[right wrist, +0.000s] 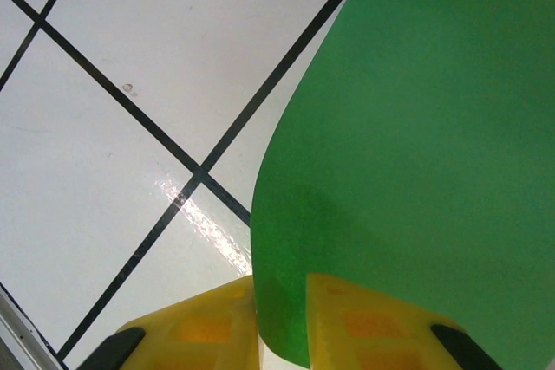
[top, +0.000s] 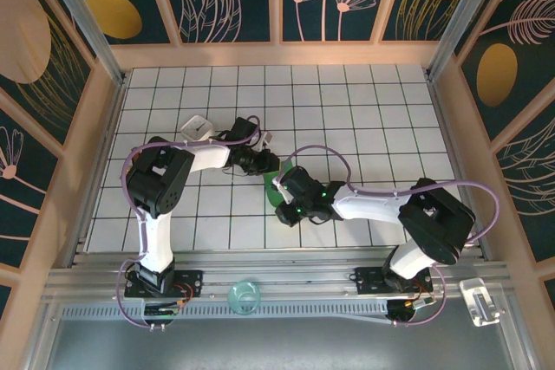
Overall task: Fold a paper plane with a square sheet of paper (pick it up from the middle)
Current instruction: Perform the third fold on the triangle at the bottom-center of the table.
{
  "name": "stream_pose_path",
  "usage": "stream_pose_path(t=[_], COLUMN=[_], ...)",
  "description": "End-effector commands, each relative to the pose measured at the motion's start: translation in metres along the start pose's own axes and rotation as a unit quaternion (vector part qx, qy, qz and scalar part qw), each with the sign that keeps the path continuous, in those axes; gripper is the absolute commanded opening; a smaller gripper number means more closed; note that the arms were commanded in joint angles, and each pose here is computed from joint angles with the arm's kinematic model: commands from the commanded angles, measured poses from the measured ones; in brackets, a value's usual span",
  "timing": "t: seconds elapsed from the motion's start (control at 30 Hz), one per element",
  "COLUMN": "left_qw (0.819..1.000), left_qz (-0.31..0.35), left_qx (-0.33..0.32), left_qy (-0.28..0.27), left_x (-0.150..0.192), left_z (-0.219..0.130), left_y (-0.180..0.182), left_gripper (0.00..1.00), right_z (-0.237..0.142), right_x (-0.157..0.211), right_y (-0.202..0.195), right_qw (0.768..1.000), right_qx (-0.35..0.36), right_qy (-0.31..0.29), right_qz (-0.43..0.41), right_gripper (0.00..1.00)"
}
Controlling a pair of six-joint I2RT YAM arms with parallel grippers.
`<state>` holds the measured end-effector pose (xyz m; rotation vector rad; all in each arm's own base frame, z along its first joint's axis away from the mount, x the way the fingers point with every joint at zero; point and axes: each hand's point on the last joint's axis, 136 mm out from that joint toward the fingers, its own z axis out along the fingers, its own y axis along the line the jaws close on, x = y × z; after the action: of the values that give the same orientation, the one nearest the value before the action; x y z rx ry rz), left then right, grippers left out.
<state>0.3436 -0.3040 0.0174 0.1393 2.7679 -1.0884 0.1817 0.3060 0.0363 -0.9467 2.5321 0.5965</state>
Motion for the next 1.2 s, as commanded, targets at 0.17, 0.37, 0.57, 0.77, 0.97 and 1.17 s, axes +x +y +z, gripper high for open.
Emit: stream_pose_path(t=[0.17, 0.37, 0.57, 0.77, 0.97, 1.17], left_qw=[0.997, 0.997, 0.996, 0.996, 0.996, 0.996], left_qz=[-0.01, 0.004, 0.008, 0.01, 0.012, 0.014], left_qx=[-0.054, -0.044, -0.046, -0.048, -0.051, -0.058], left_qy=[0.061, 0.067, 0.072, 0.073, 0.073, 0.074], left_x=[0.034, 0.036, 0.039, 0.038, 0.037, 0.038], left_z=[0.019, 0.022, 0.026, 0.026, 0.027, 0.027], left_y=[0.039, 0.029, 0.028, 0.028, 0.029, 0.031], left_gripper=[0.24, 0.24, 0.24, 0.24, 0.24, 0.26], right_z=[-0.008, -0.01, -0.01, -0.014, -0.017, -0.024], right_x=[-0.014, -0.021, -0.03, -0.033, -0.036, -0.037], right_y=[0.009, 0.012, 0.008, 0.0, -0.007, -0.017], right_qw=[0.999, 0.999, 0.999, 0.998, 0.996, 0.99], right_qx=[-0.022, -0.035, -0.042, -0.045, -0.067, -0.094], right_qy=[-0.023, -0.029, -0.032, -0.038, -0.047, -0.063], right_qz=[-0.009, -0.003, 0.003, 0.011, 0.036, 0.079], right_gripper=[0.08, 0.07, 0.08, 0.09, 0.06, 0.02])
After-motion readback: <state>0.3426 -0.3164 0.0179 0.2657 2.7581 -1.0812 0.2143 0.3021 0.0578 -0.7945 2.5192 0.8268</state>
